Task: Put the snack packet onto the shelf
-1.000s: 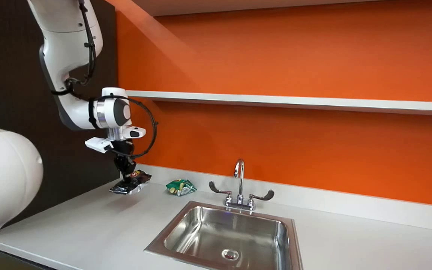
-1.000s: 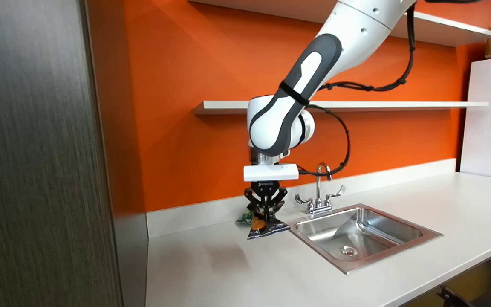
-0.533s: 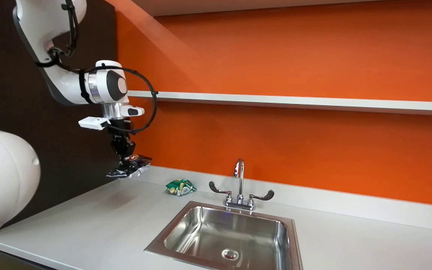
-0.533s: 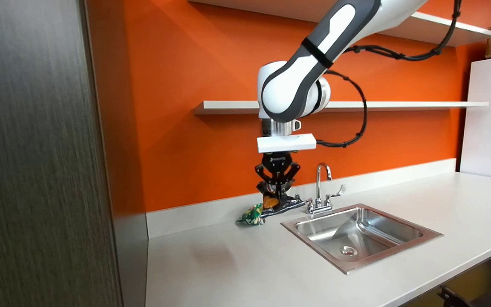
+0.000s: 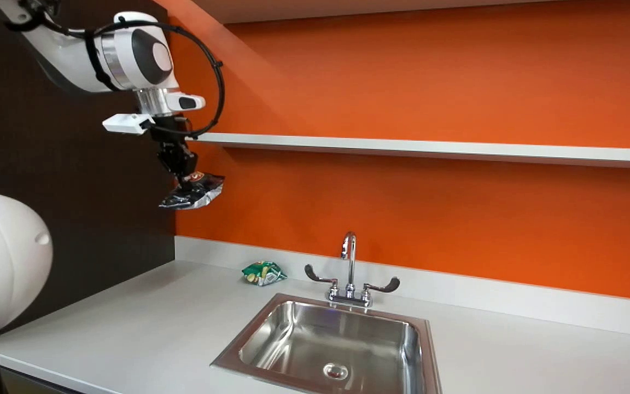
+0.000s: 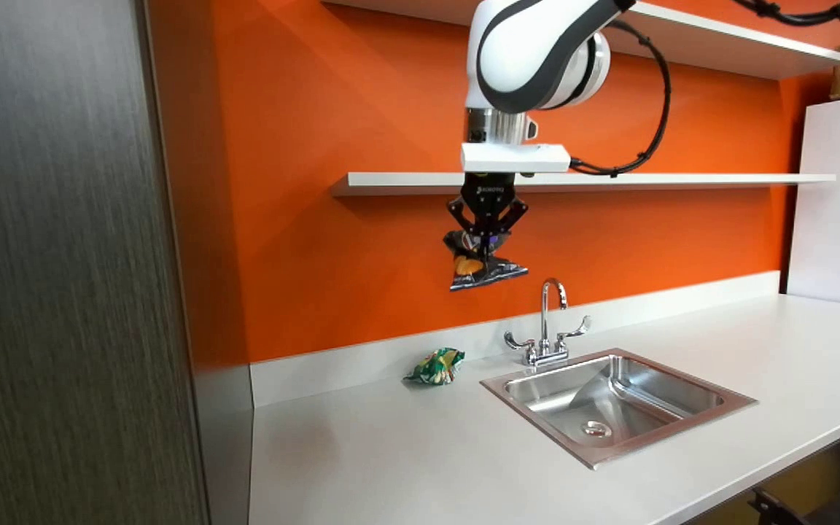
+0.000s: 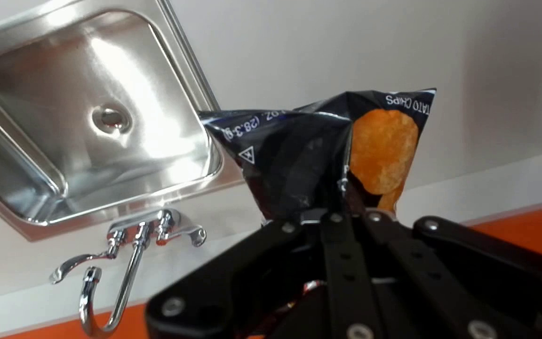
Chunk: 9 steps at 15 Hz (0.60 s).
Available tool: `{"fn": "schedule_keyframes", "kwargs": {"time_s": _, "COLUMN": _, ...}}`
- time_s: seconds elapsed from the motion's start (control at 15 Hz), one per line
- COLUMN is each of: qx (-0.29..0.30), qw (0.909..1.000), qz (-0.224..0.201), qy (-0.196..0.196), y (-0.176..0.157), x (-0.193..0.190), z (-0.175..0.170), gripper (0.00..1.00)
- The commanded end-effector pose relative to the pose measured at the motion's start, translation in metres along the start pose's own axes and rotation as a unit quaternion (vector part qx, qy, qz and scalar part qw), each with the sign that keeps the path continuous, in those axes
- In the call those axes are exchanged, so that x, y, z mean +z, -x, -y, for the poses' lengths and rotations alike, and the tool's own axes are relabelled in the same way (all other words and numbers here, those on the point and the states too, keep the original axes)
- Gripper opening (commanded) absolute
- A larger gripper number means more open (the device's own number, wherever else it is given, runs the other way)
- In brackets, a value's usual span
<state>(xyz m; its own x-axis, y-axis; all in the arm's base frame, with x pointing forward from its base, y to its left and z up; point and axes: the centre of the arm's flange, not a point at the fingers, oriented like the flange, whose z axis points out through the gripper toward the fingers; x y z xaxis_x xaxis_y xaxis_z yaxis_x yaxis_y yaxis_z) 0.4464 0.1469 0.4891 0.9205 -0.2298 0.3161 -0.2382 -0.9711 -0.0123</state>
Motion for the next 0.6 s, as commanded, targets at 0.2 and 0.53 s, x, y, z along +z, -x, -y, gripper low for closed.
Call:
{"fn": "schedule_keyframes", "kwargs": {"time_s": 0.2, "qx": -0.011, "qw": 0.9974, "qz": -0.068, "qy": -0.023, "y": -0.02, "x": -0.086, "z": -0.021, "gripper": 0.0}}
{"fn": "schedule_keyframes", "kwargs": {"time_s": 0.53, "qx": -0.023, "qw": 0.9923, "qz": -0.116, "qy": -0.035, "y": -0.043, "x": -0.131, "z": -0.014, "gripper": 0.0}}
